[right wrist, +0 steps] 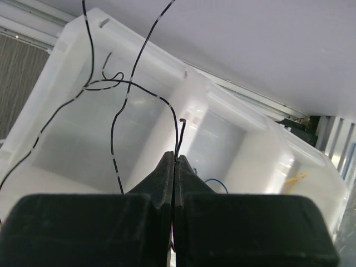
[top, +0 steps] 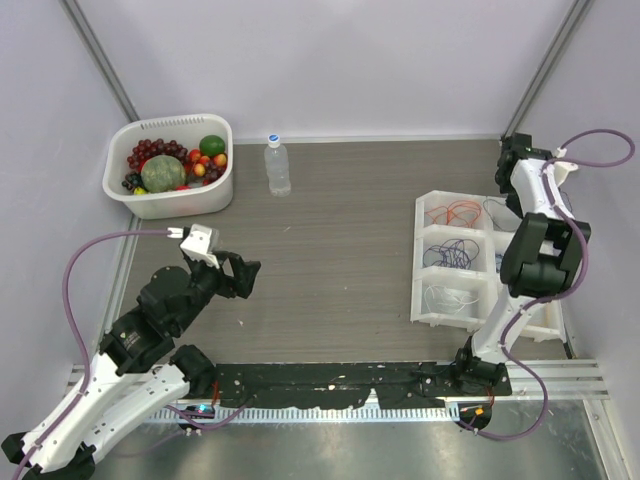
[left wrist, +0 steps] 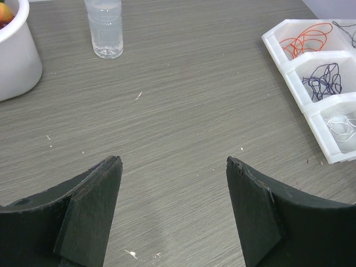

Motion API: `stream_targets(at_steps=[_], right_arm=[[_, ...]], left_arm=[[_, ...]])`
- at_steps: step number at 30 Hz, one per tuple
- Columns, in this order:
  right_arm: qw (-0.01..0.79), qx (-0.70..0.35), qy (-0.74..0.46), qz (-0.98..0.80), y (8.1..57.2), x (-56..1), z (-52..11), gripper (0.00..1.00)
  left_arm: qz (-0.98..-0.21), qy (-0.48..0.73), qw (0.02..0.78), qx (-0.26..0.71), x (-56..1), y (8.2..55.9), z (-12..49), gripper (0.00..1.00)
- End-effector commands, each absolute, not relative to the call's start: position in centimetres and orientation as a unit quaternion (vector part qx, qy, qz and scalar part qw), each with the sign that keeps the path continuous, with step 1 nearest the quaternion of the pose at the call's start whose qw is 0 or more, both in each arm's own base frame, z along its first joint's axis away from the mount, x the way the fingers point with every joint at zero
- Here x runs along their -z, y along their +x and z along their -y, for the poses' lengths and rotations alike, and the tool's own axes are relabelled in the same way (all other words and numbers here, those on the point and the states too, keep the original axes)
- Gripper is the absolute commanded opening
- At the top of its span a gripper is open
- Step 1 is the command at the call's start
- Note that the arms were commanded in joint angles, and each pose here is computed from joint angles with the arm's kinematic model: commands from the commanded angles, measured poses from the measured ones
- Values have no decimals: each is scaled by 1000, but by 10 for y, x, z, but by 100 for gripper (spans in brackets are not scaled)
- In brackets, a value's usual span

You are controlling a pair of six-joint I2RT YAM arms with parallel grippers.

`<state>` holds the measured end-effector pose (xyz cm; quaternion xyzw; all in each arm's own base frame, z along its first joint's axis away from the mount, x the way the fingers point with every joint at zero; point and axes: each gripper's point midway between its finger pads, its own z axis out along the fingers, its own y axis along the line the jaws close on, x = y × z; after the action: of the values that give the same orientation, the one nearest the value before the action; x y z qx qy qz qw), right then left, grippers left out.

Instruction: Untangle the cables

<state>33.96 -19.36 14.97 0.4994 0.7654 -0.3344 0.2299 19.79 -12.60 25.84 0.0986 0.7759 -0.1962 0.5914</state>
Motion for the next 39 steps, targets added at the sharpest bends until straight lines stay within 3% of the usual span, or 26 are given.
stream_targets(at_steps=[1, 12, 18, 24, 26, 31, 36, 39], right_arm=[[233, 332, 513, -756, 365, -137, 203, 1], [221, 262, 480, -807, 405, -82, 199, 1], [225, 264, 466, -814, 396, -91, 198, 13], [254, 255, 453, -816, 390, -104, 197, 7], [252, 243, 445, -824, 390, -104, 193, 11], [282, 215, 430, -830, 391, -125, 186, 38], [306, 219, 423, -824, 380, -153, 185, 45], [332, 219, 418, -816, 370, -177, 184, 56]], left_arm=[[-767, 92, 605, 192, -268, 204, 126, 79], [-776, 96, 595, 186, -262, 208, 129, 79], [-776, 99, 594, 188, -261, 207, 130, 79], [-774, 99, 595, 194, -263, 206, 131, 79], [-773, 99, 596, 195, -264, 205, 130, 79], [-770, 97, 599, 196, -265, 204, 129, 79], [-772, 101, 596, 198, -264, 204, 131, 79], [-773, 102, 594, 197, -263, 205, 132, 79]])
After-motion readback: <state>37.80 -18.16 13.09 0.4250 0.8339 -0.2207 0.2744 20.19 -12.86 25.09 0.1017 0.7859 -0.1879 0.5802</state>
